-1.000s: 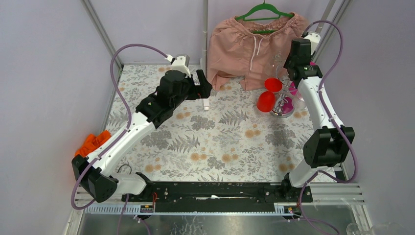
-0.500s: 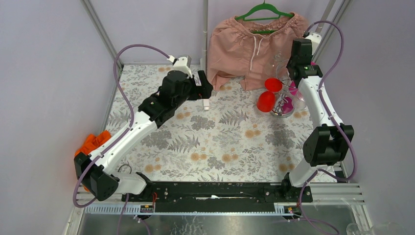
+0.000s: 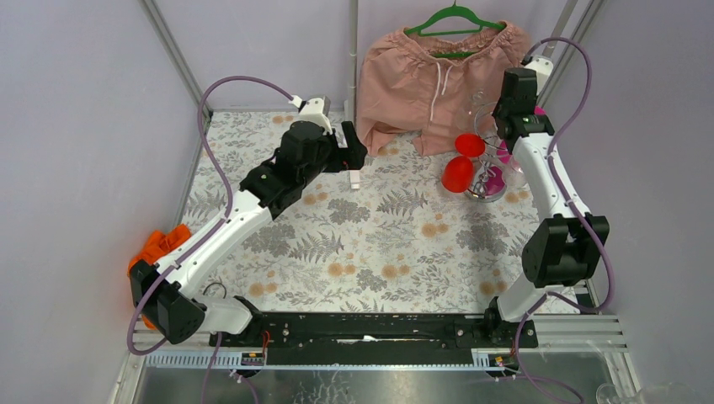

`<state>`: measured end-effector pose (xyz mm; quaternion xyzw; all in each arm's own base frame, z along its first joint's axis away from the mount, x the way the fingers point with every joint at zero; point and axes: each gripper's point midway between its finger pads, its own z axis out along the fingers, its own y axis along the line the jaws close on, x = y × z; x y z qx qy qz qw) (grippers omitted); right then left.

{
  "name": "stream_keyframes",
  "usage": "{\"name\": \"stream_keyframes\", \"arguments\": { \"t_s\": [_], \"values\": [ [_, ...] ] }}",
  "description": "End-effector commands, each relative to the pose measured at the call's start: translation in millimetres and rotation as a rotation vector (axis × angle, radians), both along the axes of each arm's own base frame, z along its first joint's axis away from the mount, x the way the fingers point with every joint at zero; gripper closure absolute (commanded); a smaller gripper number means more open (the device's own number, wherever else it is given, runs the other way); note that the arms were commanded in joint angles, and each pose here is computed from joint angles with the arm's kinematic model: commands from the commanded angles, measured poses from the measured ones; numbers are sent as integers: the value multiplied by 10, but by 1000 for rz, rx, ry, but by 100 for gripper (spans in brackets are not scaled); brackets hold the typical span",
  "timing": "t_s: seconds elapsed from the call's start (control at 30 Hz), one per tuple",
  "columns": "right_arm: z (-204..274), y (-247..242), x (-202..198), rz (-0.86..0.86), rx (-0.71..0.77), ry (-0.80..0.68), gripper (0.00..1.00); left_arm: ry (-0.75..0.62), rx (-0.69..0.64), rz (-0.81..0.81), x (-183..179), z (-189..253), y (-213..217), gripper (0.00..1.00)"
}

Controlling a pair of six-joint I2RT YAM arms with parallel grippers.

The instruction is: Take the wine glass off the wine glass rack

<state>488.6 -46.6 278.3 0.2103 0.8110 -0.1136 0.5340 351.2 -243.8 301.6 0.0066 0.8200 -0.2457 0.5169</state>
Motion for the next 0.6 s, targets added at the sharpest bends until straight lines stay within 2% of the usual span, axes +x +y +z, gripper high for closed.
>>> {"name": "stream_keyframes", "arguments": {
  "t_s": [0.0,0.2,0.43,0.57],
  "values": [
    [189,47,-45,34,21,-61,100,-44,-1,21,78,43,-16,1],
    [289,156,-128,81,64,-88,100,-43,0,23,80,38,-11,1],
    [365,263,-246,133,105,-122,100,-48,-7,21,74,67,-13,8],
    [431,338,-268,168,129,-141,100,-53,-13,20,72,90,-17,9]
  ]
}}
